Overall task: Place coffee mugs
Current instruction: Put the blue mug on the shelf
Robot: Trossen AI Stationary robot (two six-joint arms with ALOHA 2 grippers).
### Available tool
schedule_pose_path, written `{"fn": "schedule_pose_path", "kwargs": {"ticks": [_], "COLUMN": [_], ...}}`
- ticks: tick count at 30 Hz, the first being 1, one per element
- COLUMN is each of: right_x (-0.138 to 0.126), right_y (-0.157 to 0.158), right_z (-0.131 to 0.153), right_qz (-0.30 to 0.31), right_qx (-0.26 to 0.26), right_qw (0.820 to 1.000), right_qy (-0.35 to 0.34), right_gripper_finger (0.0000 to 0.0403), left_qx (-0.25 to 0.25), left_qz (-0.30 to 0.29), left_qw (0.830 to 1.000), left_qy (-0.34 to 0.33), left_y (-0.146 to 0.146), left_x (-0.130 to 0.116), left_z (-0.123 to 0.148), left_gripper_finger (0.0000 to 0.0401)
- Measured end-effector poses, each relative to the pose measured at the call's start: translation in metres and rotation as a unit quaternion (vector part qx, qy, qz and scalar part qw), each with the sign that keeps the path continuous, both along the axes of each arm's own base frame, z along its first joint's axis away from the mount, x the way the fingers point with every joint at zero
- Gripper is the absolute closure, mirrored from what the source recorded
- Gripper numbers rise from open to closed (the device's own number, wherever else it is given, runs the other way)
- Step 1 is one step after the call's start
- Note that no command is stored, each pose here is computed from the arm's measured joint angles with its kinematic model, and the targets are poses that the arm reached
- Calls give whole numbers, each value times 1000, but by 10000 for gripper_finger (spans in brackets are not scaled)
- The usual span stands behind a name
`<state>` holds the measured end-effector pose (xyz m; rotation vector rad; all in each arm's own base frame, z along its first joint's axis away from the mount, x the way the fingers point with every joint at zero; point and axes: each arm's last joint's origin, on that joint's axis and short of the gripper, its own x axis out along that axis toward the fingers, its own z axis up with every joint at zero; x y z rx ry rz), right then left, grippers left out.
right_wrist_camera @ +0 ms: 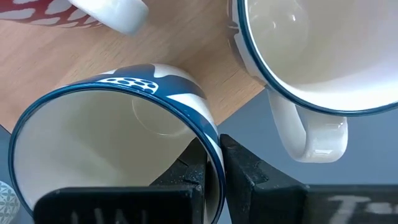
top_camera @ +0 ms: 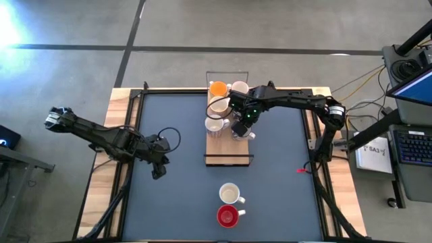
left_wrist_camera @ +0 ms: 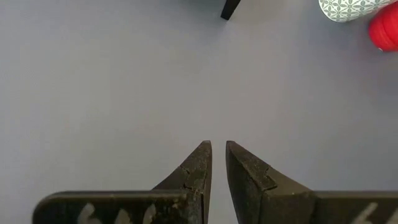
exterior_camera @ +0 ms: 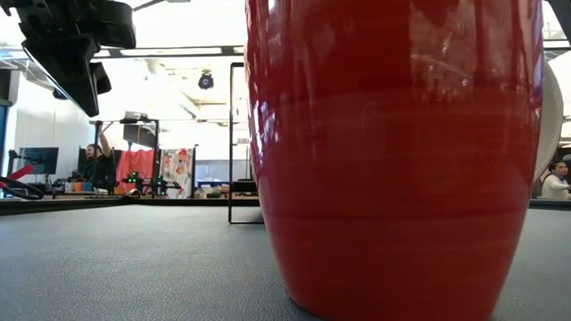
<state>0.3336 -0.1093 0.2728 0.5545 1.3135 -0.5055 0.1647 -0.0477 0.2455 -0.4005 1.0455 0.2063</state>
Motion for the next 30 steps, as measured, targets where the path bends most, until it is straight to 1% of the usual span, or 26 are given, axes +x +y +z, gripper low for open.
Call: {"fn": "schedule_pose_path", "kwargs": {"ticks": [14,24,30], "right_x": [0,0,0], "right_y": [0,0,0], "right_z": [0,1,1], "right_qz": [8,8,8], "right_qx": [-1,-2,-2], "right_qw": [1000,1000,1000], "right_qy": [0,-4,-4], "right_gripper_finger": [378,332,321], "left_qx": [-2,-3,-3], "left_qz": [2,3,5], "left_qw": [1000,1000,1000], "left_qy": [-3,-3,-3], "left_y": [0,0,0], "left_x": [1,1,1], "left_z": [0,0,0], "left_gripper_finger": [372,372,372]}}
